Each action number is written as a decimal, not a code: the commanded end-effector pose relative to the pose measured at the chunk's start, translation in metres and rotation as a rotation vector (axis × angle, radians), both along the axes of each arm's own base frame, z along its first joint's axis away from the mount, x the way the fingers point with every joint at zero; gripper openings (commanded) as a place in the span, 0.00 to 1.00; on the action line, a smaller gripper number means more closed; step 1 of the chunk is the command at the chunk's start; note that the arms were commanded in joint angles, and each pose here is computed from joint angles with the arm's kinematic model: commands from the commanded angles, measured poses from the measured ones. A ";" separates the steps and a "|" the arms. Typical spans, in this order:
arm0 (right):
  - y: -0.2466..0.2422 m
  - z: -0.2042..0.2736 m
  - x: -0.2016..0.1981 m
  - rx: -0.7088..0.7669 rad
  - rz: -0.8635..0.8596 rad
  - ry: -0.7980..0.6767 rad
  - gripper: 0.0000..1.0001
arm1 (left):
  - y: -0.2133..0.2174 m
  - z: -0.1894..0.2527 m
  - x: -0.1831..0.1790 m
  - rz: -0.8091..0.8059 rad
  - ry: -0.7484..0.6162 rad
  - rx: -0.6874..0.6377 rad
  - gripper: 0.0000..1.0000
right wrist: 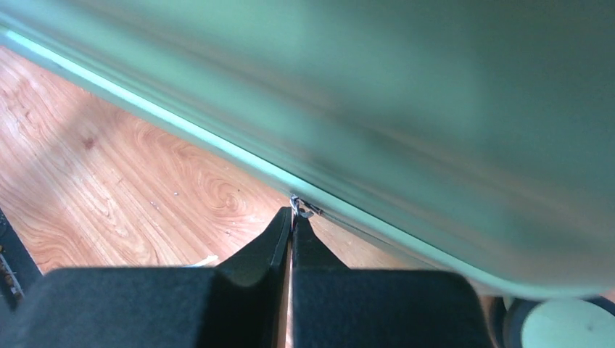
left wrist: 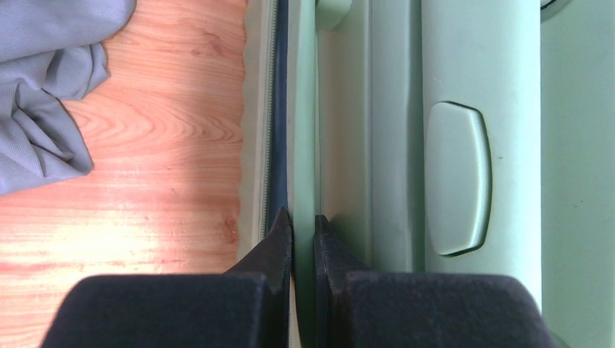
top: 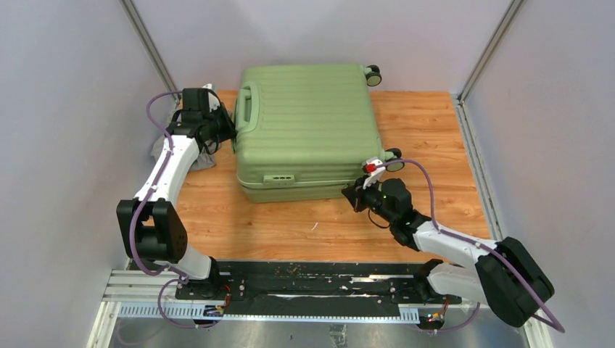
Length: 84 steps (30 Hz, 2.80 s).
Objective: Pack the luggage
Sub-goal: Zip the luggage at the center of the board.
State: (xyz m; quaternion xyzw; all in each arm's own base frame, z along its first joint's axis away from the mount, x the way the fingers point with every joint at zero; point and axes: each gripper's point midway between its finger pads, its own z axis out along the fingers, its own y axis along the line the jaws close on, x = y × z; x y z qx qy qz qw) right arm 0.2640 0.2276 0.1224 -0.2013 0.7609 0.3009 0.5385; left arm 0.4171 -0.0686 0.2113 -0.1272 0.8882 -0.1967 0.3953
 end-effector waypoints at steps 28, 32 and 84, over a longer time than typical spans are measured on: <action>0.124 0.027 -0.039 0.227 0.203 0.075 0.56 | -0.053 0.043 -0.047 -0.304 -0.221 -0.012 0.00; 0.036 0.016 -0.025 0.173 -0.087 0.135 0.68 | -0.049 0.016 -0.074 -0.384 -0.183 0.047 0.00; -0.037 0.049 0.020 0.019 0.008 0.084 0.96 | 0.004 -0.013 -0.108 -1.763 -0.383 1.142 0.54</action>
